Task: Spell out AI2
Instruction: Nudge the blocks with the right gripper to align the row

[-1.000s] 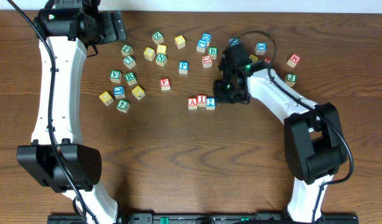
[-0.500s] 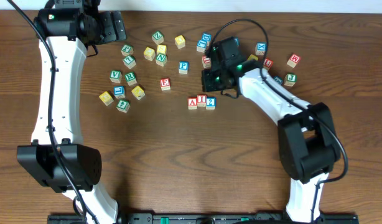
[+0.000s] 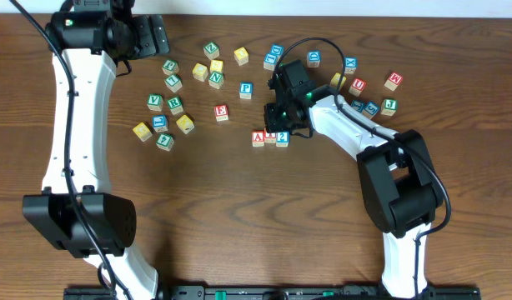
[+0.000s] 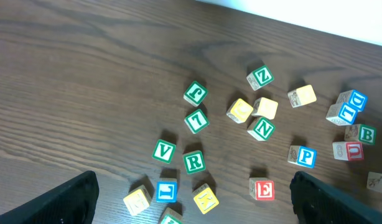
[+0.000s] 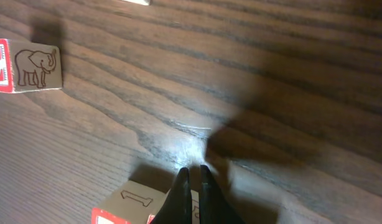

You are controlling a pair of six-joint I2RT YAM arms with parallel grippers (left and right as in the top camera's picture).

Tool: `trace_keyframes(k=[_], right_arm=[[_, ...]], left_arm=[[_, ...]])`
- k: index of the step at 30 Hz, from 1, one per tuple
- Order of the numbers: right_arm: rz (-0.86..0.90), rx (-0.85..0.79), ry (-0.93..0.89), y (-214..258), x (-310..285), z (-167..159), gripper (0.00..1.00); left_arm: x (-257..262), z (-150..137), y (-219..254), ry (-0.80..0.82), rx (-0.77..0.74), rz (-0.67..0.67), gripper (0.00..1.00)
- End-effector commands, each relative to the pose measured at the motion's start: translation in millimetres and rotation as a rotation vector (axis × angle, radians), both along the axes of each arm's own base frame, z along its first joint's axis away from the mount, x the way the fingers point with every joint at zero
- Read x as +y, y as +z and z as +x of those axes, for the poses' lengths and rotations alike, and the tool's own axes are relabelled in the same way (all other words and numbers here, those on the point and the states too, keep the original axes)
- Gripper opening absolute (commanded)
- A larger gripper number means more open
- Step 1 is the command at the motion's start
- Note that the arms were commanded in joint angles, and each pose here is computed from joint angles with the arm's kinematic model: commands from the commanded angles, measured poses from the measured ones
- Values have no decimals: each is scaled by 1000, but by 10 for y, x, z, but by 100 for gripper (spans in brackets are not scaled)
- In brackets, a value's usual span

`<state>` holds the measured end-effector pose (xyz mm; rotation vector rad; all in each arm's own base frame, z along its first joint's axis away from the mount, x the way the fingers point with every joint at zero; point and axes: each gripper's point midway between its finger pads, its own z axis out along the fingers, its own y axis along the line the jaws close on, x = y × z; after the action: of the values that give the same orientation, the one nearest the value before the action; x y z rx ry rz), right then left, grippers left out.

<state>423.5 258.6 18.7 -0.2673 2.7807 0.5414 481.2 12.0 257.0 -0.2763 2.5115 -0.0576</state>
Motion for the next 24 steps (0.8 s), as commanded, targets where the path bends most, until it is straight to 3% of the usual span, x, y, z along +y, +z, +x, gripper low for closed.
trace_keyframes(k=[1,18,24], right_arm=[[6,-23,49,66,120,-17,1],[-5,-16,74,51,155,-80,1],[14,-69,28,286,25,150,1]], left_arm=[[14,18,-7,3,0,9,98],[14,18,-7,3,0,9,98],[14,18,-7,3,0,9,98]])
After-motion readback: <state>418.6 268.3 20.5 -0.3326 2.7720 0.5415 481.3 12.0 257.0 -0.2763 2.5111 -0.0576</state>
